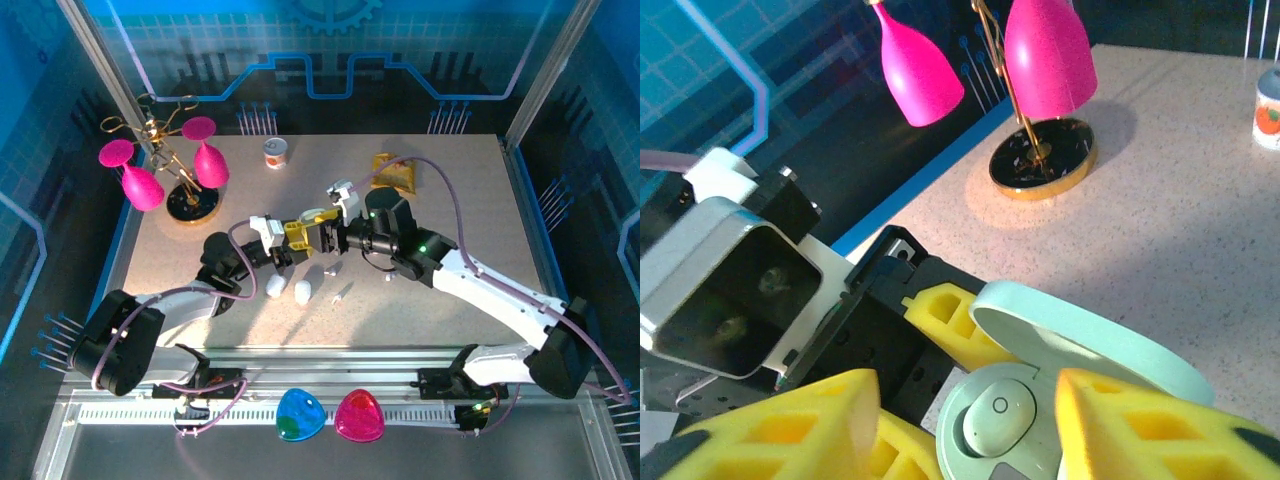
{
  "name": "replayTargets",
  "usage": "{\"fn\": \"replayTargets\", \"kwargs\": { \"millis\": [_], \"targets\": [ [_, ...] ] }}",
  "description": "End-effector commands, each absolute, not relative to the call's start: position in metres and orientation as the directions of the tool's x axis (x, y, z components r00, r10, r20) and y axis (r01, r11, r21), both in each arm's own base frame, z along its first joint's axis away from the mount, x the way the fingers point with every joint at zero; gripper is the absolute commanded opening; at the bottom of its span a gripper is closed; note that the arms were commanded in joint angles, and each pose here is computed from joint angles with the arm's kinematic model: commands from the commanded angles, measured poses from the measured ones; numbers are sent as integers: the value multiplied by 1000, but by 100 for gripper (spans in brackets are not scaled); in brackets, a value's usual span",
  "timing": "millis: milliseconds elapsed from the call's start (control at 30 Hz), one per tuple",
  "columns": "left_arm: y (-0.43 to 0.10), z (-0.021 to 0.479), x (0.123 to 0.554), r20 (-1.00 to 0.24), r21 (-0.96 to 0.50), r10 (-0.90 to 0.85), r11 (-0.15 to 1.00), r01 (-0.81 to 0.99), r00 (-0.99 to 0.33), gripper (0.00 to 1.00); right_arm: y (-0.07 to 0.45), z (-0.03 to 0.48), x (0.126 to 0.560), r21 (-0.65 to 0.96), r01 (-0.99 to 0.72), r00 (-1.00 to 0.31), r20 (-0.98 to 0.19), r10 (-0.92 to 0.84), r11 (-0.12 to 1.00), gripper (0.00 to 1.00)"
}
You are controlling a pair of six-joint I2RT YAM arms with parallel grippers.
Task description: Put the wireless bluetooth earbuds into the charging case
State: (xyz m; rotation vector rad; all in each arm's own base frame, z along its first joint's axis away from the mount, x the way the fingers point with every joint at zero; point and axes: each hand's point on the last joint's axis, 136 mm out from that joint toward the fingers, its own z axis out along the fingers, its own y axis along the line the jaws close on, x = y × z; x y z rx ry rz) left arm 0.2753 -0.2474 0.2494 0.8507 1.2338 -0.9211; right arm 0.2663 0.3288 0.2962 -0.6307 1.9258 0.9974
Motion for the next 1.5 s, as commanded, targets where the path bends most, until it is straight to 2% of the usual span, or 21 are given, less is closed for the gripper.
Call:
{"fn": "replayTargets", "kwargs": {
  "millis": [0, 200, 500, 600, 933, 1233, 1367, 1467],
  "targets": [
    [-248, 255, 268, -982, 84, -127, 387, 918, 143, 19, 320, 320, 256, 363, -762, -438, -899, -14, 535, 54],
    [-251, 248, 264, -983, 98, -109, 354, 930, 145, 19, 296, 340, 256, 380, -737, -411, -908, 76, 559, 61],
    [-255, 241, 250, -988, 132, -39, 282, 950, 149, 19, 273, 320, 297, 364, -505, -590, -807, -5, 783, 60],
    [-255, 245, 247, -987, 138, -38, 273, 952, 154, 19, 275, 304, 304, 346, -485, -641, -765, -58, 803, 58],
    [-254, 254, 246, -987, 129, -60, 279, 952, 151, 19, 284, 274, 280, 369, -567, -697, -692, -189, 737, 58],
    [-256, 260, 248, -987, 113, -82, 266, 957, 139, 19, 265, 291, 259, 348, -637, -613, -769, -179, 688, 58],
    [-256, 268, 248, -982, 132, -95, 273, 953, 163, 19, 257, 293, 271, 537, -529, -715, -699, -4, 657, 62],
    [-253, 275, 254, -977, 142, -108, 317, 938, 185, 19, 264, 294, 273, 754, -430, -823, -554, 129, 497, 65]
  ]
}}
